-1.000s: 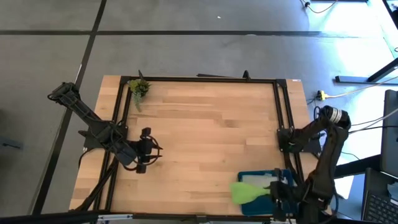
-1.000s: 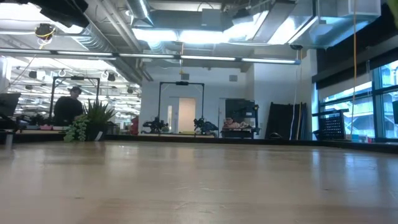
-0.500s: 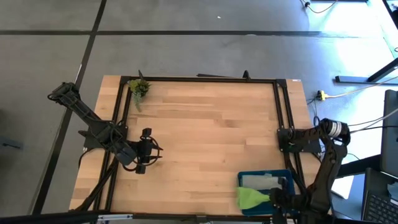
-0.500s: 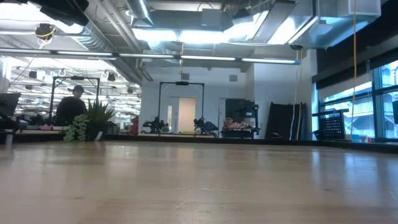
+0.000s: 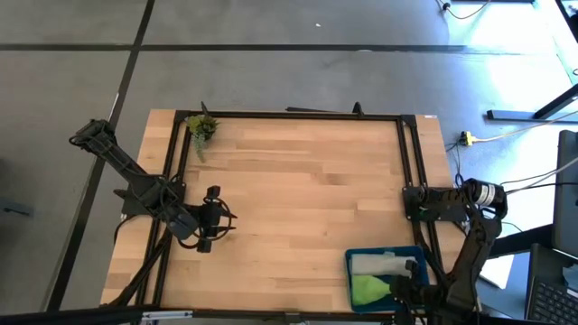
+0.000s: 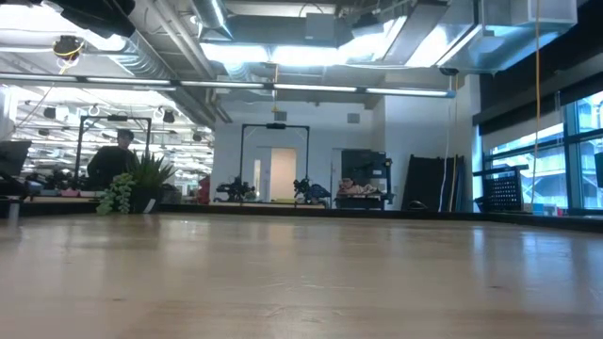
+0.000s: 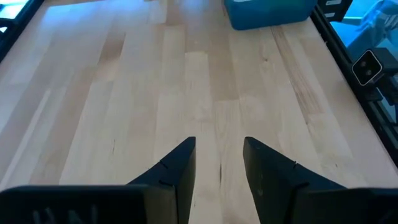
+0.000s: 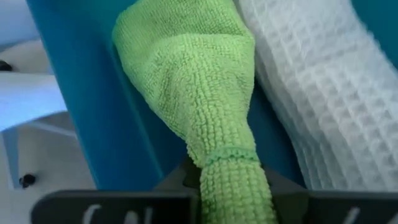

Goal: Roll microfiber towels into tight, uniform cylinder then place into a basket
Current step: Put the green towel into the blue bin, then return to Home Position

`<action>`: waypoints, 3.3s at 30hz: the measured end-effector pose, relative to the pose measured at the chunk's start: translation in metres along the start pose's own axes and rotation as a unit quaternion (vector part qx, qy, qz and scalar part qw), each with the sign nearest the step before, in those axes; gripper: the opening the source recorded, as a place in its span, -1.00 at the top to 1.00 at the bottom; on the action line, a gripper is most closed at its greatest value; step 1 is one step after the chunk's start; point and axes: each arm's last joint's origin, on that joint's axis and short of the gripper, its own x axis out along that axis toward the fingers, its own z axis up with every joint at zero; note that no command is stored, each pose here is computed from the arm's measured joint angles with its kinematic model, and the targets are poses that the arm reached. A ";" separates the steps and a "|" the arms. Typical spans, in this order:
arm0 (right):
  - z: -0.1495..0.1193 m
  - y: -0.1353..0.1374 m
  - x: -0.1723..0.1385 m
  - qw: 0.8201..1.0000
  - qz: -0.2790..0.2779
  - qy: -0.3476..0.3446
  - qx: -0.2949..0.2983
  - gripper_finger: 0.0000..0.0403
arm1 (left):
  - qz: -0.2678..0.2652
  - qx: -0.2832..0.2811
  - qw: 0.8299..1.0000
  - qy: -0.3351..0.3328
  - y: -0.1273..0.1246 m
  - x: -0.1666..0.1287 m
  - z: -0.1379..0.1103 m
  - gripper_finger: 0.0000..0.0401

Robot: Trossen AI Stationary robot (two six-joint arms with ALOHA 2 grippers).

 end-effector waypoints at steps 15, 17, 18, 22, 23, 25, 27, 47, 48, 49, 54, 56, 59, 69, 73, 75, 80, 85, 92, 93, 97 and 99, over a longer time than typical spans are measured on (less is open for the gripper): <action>0.008 0.001 0.005 0.998 -0.011 0.060 0.016 0.37 | -0.001 -0.002 1.000 -0.002 0.000 0.000 0.000 0.38; 0.008 0.001 0.005 0.998 -0.011 0.060 0.016 0.29 | -0.001 -0.002 1.000 -0.002 0.000 0.000 0.000 0.38; 0.008 0.001 0.005 0.998 -0.011 0.060 0.017 0.25 | -0.001 -0.002 1.000 -0.002 0.000 0.000 0.000 0.38; 0.011 0.002 0.007 0.998 -0.013 0.060 0.022 0.06 | -0.001 -0.002 1.000 -0.002 0.000 0.000 0.000 0.38; 0.012 0.001 0.008 0.998 -0.014 0.059 0.024 0.01 | -0.001 -0.002 1.000 -0.002 0.000 0.000 0.000 0.38; 0.016 0.001 0.009 0.998 -0.021 0.060 0.027 -0.09 | -0.001 -0.002 1.000 -0.002 0.000 0.000 0.000 0.38; 0.019 0.000 0.011 0.997 -0.027 0.072 0.025 -0.17 | -0.001 -0.002 1.000 -0.002 0.000 0.000 0.000 0.38; 0.049 0.006 0.004 0.980 -0.059 0.186 0.038 -0.32 | 0.000 -0.002 1.000 -0.002 0.000 0.000 0.000 0.38; 0.051 0.007 0.001 0.980 -0.064 0.186 0.037 -0.32 | 0.000 -0.002 1.000 -0.001 0.000 0.000 0.000 0.38; 0.052 0.008 -0.002 0.979 -0.068 0.186 0.037 -0.32 | 0.000 -0.002 1.000 -0.002 0.000 0.000 0.000 0.38; 0.068 0.013 -0.022 0.987 -0.086 0.137 0.021 -0.32 | -0.001 -0.018 1.000 -0.002 0.000 0.000 0.001 0.38; 0.081 0.013 -0.027 0.990 -0.098 0.100 0.002 -0.32 | -0.001 -0.036 0.999 -0.002 0.000 0.000 0.001 0.38; 0.109 0.007 -0.035 0.989 -0.143 0.029 -0.015 -0.30 | -0.001 -0.041 0.999 -0.002 0.000 0.000 0.000 0.38; 0.193 -0.052 -0.074 0.965 -0.220 -0.113 -0.087 0.32 | 0.029 0.032 0.999 -0.021 0.009 -0.001 0.006 0.64; 0.216 -0.086 -0.105 0.957 -0.206 -0.188 -0.086 0.76 | 0.050 0.055 0.996 -0.039 0.024 -0.008 0.011 0.86; 0.221 -0.102 -0.115 0.953 -0.191 -0.216 -0.095 0.93 | 0.060 0.063 0.995 -0.056 0.033 -0.015 0.014 0.96; 0.220 -0.132 -0.118 0.947 -0.112 -0.270 -0.130 0.96 | 0.036 0.065 0.993 -0.097 0.053 -0.037 0.019 0.98; 0.211 -0.155 -0.099 0.921 0.046 -0.329 -0.206 0.98 | 0.030 0.055 0.987 -0.150 0.068 -0.049 0.018 0.99; 0.189 -0.192 -0.070 0.869 0.145 -0.397 -0.256 0.98 | 0.030 0.040 0.978 -0.202 0.082 -0.041 -0.016 1.00; 0.185 -0.197 -0.066 0.870 0.145 -0.399 -0.253 0.98 | 0.034 0.034 0.977 -0.207 0.084 -0.040 -0.022 1.00; 0.169 -0.215 -0.054 0.867 0.153 -0.413 -0.233 0.98 | 0.043 0.008 0.972 -0.231 0.090 -0.040 -0.046 1.00; 0.162 -0.221 -0.051 0.861 0.161 -0.424 -0.229 0.98 | 0.045 0.002 0.968 -0.246 0.092 -0.038 -0.058 1.00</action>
